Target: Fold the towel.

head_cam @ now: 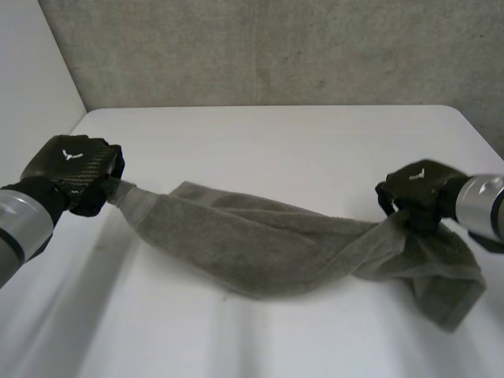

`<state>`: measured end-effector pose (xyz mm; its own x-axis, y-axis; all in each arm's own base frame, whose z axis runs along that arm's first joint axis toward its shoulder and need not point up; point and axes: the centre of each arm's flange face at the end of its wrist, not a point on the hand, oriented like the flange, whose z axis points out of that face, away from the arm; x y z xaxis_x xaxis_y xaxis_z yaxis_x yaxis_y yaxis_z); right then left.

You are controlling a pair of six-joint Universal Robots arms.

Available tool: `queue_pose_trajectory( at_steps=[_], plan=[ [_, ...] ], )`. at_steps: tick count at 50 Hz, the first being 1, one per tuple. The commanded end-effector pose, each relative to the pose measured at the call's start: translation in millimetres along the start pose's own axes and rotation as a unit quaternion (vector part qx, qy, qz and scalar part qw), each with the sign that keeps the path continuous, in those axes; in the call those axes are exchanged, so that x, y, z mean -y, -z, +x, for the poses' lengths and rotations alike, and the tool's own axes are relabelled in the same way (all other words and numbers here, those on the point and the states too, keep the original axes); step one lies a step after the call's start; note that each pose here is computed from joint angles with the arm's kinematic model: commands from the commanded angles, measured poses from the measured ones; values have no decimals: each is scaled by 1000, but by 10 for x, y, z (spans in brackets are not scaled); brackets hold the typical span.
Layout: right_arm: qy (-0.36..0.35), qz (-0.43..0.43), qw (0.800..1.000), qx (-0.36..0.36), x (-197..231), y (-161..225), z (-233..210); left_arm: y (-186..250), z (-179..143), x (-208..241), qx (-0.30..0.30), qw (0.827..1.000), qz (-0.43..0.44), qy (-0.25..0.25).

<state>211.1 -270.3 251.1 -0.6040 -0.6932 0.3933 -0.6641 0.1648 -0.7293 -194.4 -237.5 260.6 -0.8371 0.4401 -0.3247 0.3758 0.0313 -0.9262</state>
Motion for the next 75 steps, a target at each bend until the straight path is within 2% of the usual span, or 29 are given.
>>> queue_pose_trajectory(
  at_steps=[1,5,9,11,13,14,16,17,18,19,20,21,22,24,28,30,31,32,33,34,35,36,38,47,50,57,65,71,75],
  plan=[
    [21,53,997,-43,361,-12,302,69,10,50,-5,999,-5,32],
    [5,73,996,-52,446,-156,393,33,-4,17,-4,999,-10,53],
    [6,94,995,-47,468,-485,324,-22,3,-5,-5,998,-8,59],
    [13,102,994,-48,467,-608,286,-196,-17,-62,-1,998,-3,58],
    [27,153,983,-99,601,-783,407,-317,-52,7,5,998,21,52],
    [27,154,983,-100,602,-784,408,-319,-52,8,5,998,21,52],
    [31,229,953,-198,879,-774,686,-489,-160,420,24,993,112,40],
    [31,229,952,-198,881,-773,687,-490,-160,422,24,993,113,40],
    [24,281,927,-247,1061,-699,824,-524,-236,674,42,985,163,42],
    [17,337,897,-287,1254,-563,937,-524,-237,677,43,985,163,42],
    [17,337,896,-287,1256,-561,938,-535,-322,920,65,974,211,50],
    [12,388,866,-315,1422,-390,1023,-527,-406,1117,87,962,251,62],
    [12,412,852,-323,1489,-290,1046,-527,-407,1119,87,962,251,62],
    [13,422,848,-321,1515,-214,1038,-469,-545,1393,122,939,310,88],
    [18,410,864,-292,1472,-173,940,-446,-585,1443,132,932,321,101],
    [15,370,896,-244,1332,-224,807,-450,-509,1306,123,942,294,107],
    [15,370,896,-244,1331,-224,807,-450,-508,1305,123,942,294,107],
    [10,338,917,-213,1231,-261,721,-449,-448,1190,115,949,273,109],
    [4,314,930,-190,1156,-277,665,-449,-447,1189,115,949,273,109],
    [4,314,930,-190,1155,-278,664,-445,-399,1083,110,954,254,112],
    [0,288,943,-168,1085,-275,602,-437,-355,988,106,958,239,113],
    [0,288,943,-168,1085,-275,601,-437,-354,987,106,959,239,113],
    [0,245,959,-145,971,-265,545,-397,-289,839,100,964,216,116],
    [3,216,965,-146,854,-267,623,-260,-207,701,95,968,199,119],
    [0,205,969,-139,786,-376,601,-286,-174,628,92,970,188,119],
    [-12,140,987,-76,362,-953,269,-451,18,216,68,982,120,127],
    [-6,79,995,-58,-33,-1296,68,-599,182,-140,49,989,60,124],
    [-16,62,995,-79,-69,-1230,127,-642,199,-203,49,992,49,102],
    [-35,62,994,-82,-56,-996,142,-650,187,-205,51,993,49,91]
  ],
)
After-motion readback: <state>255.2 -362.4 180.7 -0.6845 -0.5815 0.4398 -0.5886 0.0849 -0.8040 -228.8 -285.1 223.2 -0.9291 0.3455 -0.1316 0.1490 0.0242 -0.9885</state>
